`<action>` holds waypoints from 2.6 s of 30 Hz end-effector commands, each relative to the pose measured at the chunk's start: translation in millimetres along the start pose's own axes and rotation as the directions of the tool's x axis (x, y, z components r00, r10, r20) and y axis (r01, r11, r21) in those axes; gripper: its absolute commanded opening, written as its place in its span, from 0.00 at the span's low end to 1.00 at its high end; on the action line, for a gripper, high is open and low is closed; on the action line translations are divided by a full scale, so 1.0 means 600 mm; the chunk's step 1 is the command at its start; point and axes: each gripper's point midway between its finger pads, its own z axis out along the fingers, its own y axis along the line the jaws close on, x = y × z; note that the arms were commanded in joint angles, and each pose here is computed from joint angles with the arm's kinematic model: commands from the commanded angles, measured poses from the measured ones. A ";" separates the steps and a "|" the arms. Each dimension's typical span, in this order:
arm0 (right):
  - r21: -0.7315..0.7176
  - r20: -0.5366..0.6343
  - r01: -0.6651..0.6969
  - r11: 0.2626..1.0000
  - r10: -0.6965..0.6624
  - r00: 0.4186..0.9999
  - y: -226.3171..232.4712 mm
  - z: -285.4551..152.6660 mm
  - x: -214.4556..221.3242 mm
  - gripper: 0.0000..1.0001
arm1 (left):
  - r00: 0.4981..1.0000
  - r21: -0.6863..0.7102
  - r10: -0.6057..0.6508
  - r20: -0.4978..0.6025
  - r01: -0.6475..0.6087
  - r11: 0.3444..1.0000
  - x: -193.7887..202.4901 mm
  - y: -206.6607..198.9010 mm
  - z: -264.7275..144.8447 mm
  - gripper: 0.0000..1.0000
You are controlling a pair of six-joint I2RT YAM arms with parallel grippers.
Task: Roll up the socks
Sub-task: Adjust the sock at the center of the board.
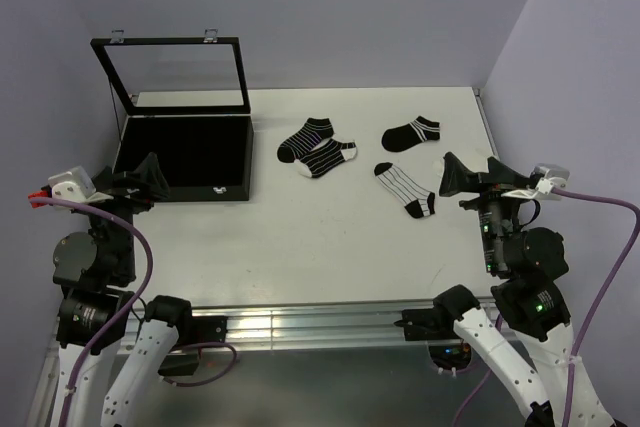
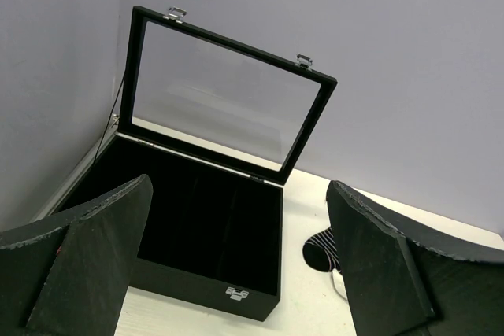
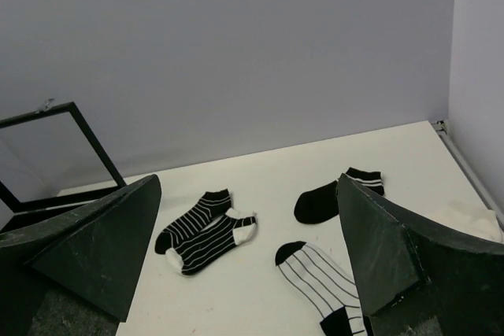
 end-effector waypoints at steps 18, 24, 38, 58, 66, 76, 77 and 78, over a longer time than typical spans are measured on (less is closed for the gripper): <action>0.023 -0.243 -0.080 0.996 0.084 0.967 0.032 0.046 0.108 1.00 | 0.975 0.112 0.008 -0.221 0.017 0.994 0.088 -0.047 0.027 0.99; 0.136 -0.404 -0.075 0.988 0.125 0.906 0.027 0.077 0.205 1.00 | 0.942 0.127 -0.004 -0.334 0.049 0.991 0.149 -0.058 0.037 1.00; 0.452 -0.661 -0.044 0.891 0.368 0.654 -0.087 0.125 0.434 1.00 | 0.909 0.086 0.002 -0.417 0.037 0.996 0.244 -0.034 0.042 1.00; 0.550 -0.776 0.051 0.833 0.488 0.401 -0.139 0.051 0.621 0.91 | 0.906 0.094 0.018 -0.422 0.024 0.995 0.257 -0.033 0.044 0.99; 0.495 -0.835 0.050 0.867 0.460 0.302 -0.074 0.011 0.650 0.92 | 0.909 0.098 0.014 -0.417 0.029 0.995 0.254 -0.034 0.042 1.00; 0.344 -0.907 -0.103 0.933 0.359 0.220 0.147 -0.022 0.651 0.95 | 0.911 0.099 0.014 -0.411 0.029 0.995 0.251 -0.033 0.040 1.00; 0.318 -0.918 -0.107 0.942 0.334 0.214 0.165 -0.022 0.652 0.95 | 0.911 0.099 0.014 -0.411 0.029 0.995 0.251 -0.033 0.039 1.00; 0.258 -0.940 -0.108 0.960 0.275 0.201 0.192 -0.034 0.649 0.95 | 0.911 0.099 0.014 -0.411 0.029 0.995 0.251 -0.033 0.039 0.99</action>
